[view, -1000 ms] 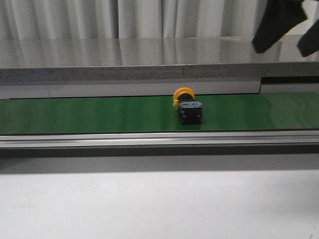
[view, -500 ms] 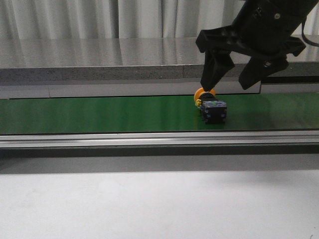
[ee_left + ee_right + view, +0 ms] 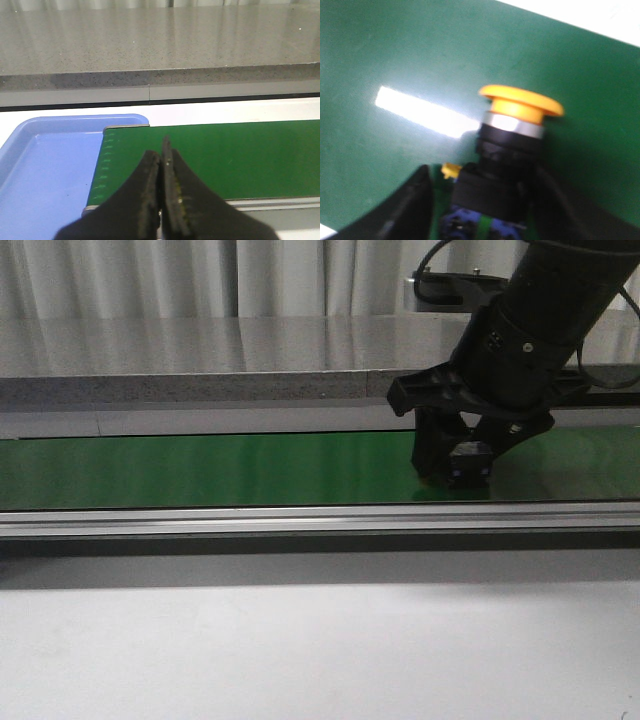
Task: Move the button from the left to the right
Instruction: 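Lift the button off the belt with the right gripper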
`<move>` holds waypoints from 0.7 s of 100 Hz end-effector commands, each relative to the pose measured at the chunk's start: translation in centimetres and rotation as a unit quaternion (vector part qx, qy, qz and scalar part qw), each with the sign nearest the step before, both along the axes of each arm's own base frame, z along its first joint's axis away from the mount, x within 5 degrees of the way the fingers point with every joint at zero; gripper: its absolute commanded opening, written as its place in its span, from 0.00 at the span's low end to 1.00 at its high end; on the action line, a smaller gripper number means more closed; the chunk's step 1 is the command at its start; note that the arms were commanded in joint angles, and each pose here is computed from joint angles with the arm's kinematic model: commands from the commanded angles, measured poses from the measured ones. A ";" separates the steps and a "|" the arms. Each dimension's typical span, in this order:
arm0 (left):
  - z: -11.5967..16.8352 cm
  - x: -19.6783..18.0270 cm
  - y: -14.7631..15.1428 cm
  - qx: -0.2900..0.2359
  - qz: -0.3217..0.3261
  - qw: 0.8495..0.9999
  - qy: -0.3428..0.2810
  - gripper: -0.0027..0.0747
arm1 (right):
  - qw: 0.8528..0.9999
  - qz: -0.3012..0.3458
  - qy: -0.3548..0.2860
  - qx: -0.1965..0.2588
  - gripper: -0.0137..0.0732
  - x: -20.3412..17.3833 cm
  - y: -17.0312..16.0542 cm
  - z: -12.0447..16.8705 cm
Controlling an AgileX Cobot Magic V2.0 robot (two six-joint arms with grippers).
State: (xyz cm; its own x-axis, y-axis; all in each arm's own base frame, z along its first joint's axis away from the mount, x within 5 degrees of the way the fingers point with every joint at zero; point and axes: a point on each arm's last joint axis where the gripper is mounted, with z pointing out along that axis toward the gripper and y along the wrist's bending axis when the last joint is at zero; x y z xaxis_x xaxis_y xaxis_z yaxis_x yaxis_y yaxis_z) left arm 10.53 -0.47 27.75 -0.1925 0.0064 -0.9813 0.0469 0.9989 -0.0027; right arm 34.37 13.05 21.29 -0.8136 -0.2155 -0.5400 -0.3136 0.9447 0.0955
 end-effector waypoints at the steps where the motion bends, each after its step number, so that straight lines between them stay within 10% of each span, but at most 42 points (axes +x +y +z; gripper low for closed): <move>1: 1.6 0.2 0.0 -0.005 0.002 0.998 -0.055 0.01 | 0.998 0.001 -0.054 0.016 0.43 0.4 0.1 2.7; 33: 1.6 0.2 0.0 -0.005 0.002 0.998 -0.055 0.01 | 0.994 0.004 -0.107 -0.031 0.30 -0.1 -2.8 8.6; 70: 1.6 0.2 0.0 -0.005 0.002 0.998 -0.055 0.01 | 0.972 -0.145 -0.135 -0.123 0.30 -0.8 -16.0 12.2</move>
